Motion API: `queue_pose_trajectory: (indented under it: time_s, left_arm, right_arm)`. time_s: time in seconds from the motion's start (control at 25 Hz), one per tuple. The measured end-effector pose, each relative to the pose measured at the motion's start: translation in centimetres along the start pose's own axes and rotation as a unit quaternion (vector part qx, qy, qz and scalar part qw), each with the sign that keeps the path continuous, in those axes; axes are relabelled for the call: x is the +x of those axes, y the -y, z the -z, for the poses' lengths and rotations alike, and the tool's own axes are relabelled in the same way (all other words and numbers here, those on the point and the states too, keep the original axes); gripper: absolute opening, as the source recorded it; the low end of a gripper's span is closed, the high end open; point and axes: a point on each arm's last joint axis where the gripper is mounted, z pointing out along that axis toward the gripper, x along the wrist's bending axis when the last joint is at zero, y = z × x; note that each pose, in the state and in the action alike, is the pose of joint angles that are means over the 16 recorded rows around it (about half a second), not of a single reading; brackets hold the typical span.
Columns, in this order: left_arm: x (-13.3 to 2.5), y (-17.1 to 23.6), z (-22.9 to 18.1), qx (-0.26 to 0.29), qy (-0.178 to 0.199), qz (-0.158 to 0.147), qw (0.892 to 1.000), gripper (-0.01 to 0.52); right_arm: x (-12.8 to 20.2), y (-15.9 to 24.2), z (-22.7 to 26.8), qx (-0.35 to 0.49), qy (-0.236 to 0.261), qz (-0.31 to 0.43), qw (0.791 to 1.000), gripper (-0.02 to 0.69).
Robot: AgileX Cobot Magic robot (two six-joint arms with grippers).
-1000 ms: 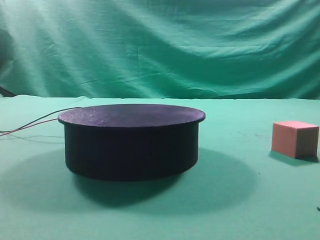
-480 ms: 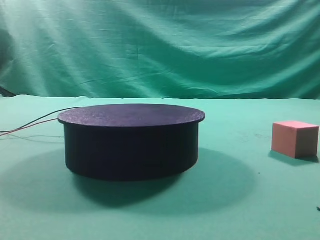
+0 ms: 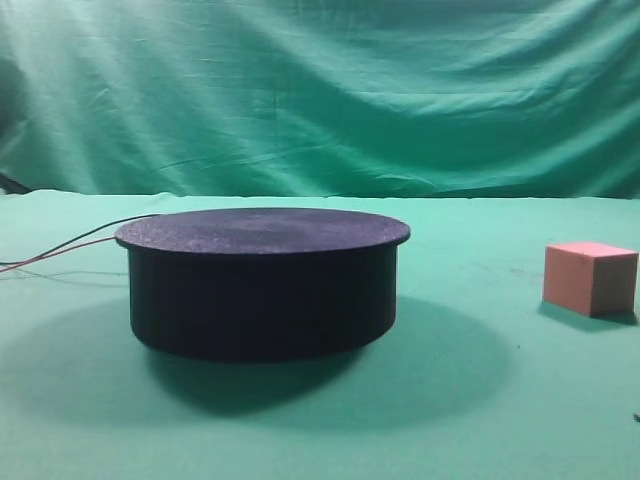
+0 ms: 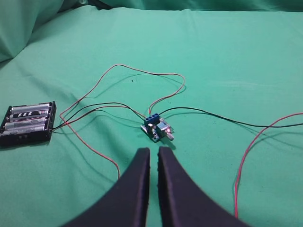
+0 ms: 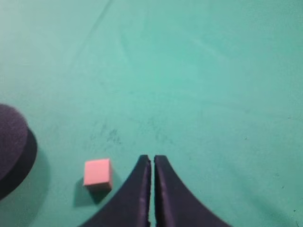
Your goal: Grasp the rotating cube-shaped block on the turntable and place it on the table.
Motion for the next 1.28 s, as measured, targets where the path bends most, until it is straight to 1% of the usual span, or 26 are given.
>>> queue_pose_trajectory:
  time_s: [0.2,0.4,0.72,1.28]
  left_arm:
    - [0.0,0.0,0.0,0.0,0.0,0.0,1.0,0.0]
    - [0.0,0.0,0.0,0.0,0.0,0.0,1.0,0.0]
    - [0.0,0.0,0.0,0.0,0.0,0.0,1.0,0.0]
    - [0.0,0.0,0.0,0.0,0.0,0.0,1.0,0.0]
  right_arm:
    - [-0.4,2.8,0.4,-0.036,0.018,-0.016,0.999,0.0]
    - [-0.5,4.1,0.6,-0.042,0.021,-0.024,0.999,0.0]
    - [-0.4,4.6,0.7,-0.027,0.021,-0.027,0.999,0.0]
    - [-0.4,4.6,0.7,-0.025,0.021,-0.027,0.999,0.0]
